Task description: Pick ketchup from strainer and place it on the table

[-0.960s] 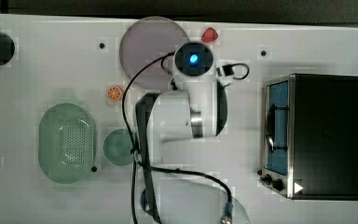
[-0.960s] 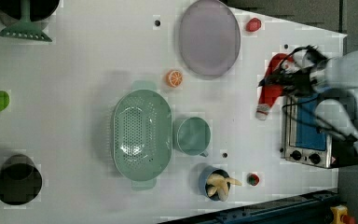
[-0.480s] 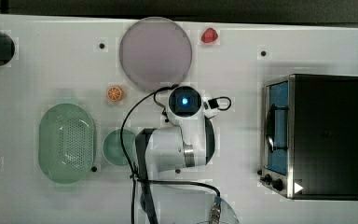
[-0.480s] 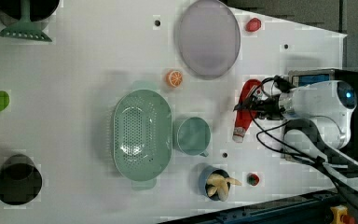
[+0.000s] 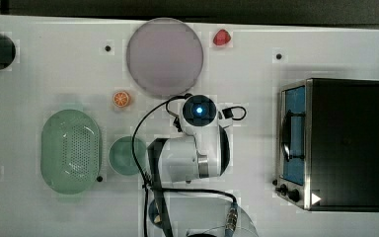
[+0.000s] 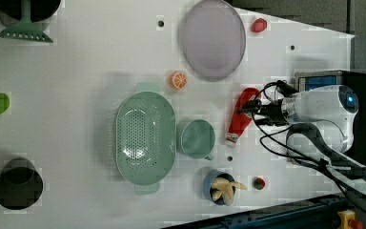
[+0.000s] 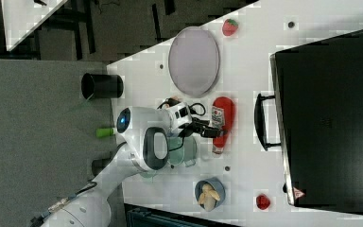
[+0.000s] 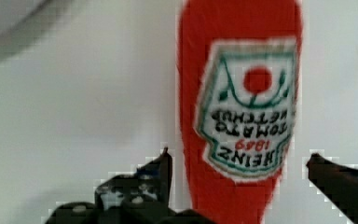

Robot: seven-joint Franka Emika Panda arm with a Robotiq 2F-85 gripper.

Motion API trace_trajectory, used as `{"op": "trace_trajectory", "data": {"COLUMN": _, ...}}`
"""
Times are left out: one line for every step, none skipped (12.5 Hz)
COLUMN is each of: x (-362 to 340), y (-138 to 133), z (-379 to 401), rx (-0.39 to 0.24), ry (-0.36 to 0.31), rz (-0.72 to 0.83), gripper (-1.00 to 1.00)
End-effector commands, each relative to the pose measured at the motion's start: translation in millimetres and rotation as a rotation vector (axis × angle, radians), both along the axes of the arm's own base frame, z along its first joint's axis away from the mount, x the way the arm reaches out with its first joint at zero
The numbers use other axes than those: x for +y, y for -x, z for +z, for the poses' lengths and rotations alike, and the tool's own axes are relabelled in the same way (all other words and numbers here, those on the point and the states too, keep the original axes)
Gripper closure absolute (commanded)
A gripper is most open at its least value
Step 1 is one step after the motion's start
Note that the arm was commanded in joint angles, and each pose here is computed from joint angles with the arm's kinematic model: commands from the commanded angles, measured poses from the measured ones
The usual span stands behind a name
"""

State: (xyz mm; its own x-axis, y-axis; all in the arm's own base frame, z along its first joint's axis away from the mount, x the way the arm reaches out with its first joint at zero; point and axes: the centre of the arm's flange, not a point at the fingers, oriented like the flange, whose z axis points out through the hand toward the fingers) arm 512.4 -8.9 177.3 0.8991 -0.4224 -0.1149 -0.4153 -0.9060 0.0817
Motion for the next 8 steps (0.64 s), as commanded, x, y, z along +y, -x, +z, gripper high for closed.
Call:
{"op": "trace_trajectory", "data": {"x": -2, "y": -50, "z": 92, "rx": -0.204, "ry": 0.019, "rz": 0.028, "gripper": -1.00}}
{"op": "trace_trajectory", "data": {"x": -3, "y": -58, "z": 118, "rx": -0.236, "ry": 0.032, "rz": 0.025, "gripper": -1.00}}
{"op": "trace_trajectory", "data": {"x": -5, "y": -65, "z": 144, "rx": -0.257, "ry": 0.046, "rz": 0.016, "gripper": -1.00}}
{"op": "trace_trajectory", "data": {"x": -7, "y": -72, "z": 169, "rx": -0.273, "ry": 0.059, "rz": 0.007, "gripper": -1.00}}
{"op": "trace_trajectory", "data": {"x": -9, "y": -79, "z": 195, "rx": -0.283, "ry": 0.070, "rz": -0.012, "gripper": -1.00}}
{"op": "trace_trajectory", "data": {"x": -11, "y": -85, "z": 217, "rx": -0.281, "ry": 0.080, "rz": -0.041, "gripper": -1.00}}
{"op": "trace_trajectory", "data": {"x": -13, "y": -91, "z": 235, "rx": -0.268, "ry": 0.089, "rz": -0.075, "gripper": -1.00}}
{"op": "trace_trajectory", "data": {"x": -15, "y": -95, "z": 252, "rx": -0.249, "ry": 0.093, "rz": -0.103, "gripper": -1.00}}
